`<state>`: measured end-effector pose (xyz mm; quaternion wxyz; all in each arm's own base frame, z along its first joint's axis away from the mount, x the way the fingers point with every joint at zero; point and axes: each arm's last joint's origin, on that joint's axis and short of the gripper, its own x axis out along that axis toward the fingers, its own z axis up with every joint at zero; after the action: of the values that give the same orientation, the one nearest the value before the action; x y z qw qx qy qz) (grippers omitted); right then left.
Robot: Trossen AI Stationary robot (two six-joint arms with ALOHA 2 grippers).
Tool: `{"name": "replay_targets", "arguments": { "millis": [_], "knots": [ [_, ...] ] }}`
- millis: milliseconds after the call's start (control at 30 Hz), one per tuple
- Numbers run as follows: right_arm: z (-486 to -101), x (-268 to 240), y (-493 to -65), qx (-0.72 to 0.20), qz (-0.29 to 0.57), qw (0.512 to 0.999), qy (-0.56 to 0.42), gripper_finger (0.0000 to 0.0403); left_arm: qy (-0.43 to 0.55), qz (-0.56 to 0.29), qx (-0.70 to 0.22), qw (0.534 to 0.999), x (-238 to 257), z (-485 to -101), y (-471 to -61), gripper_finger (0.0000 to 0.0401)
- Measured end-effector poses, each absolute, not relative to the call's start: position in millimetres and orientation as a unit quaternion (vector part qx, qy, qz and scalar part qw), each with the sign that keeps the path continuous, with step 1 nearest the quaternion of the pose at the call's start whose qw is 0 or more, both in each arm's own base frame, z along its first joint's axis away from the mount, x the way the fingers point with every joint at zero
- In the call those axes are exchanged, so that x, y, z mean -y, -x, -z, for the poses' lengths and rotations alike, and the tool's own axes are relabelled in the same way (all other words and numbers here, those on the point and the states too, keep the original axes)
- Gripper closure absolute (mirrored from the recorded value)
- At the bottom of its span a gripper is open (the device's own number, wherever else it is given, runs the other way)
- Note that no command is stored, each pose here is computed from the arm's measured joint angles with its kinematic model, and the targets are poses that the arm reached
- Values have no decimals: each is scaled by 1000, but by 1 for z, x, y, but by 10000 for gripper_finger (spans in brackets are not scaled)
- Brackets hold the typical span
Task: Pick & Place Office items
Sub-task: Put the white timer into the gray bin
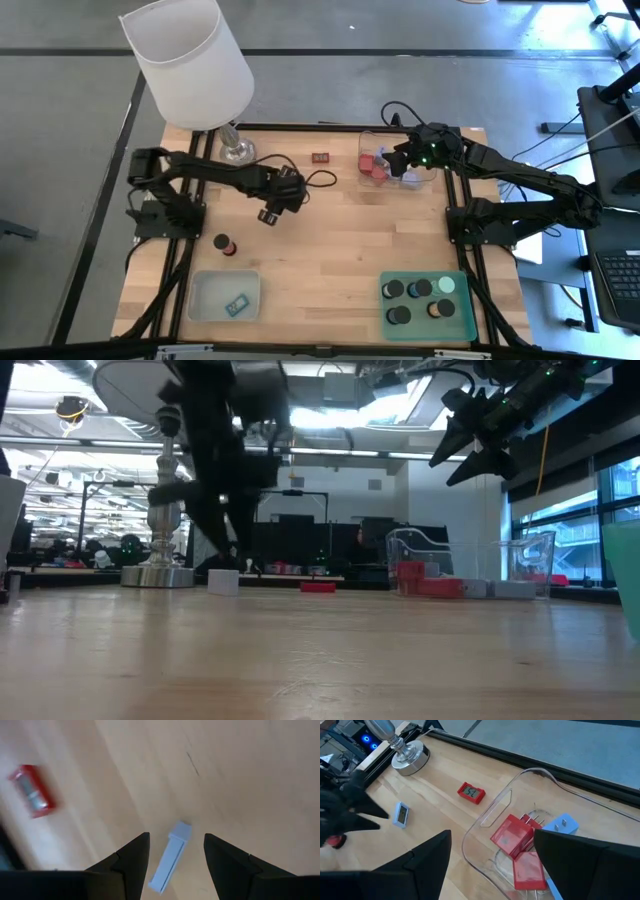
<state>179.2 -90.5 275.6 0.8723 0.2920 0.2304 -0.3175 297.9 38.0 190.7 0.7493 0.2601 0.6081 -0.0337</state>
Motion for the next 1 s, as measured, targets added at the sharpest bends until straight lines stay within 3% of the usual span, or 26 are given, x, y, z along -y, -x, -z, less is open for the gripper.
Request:
{"name": "replay_targets", "arguments": {
  "millis": [467,600,800,1000],
  "knots": [
    [-276,90,-179,-231,314,873,-294,117,-259,97,-665,693,-72,-146,-302,220],
    [-276,90,-179,-231,314,873,-294,117,-254,87,-668,694,-73,-146,-302,256],
    [-276,90,-179,-231,314,873,-294,117,-204,53,-683,699,-70,-153,-302,351],
    [-276,90,-179,-231,314,873,-294,117,-103,-20,-680,725,-63,-185,-311,358]
  ]
}}
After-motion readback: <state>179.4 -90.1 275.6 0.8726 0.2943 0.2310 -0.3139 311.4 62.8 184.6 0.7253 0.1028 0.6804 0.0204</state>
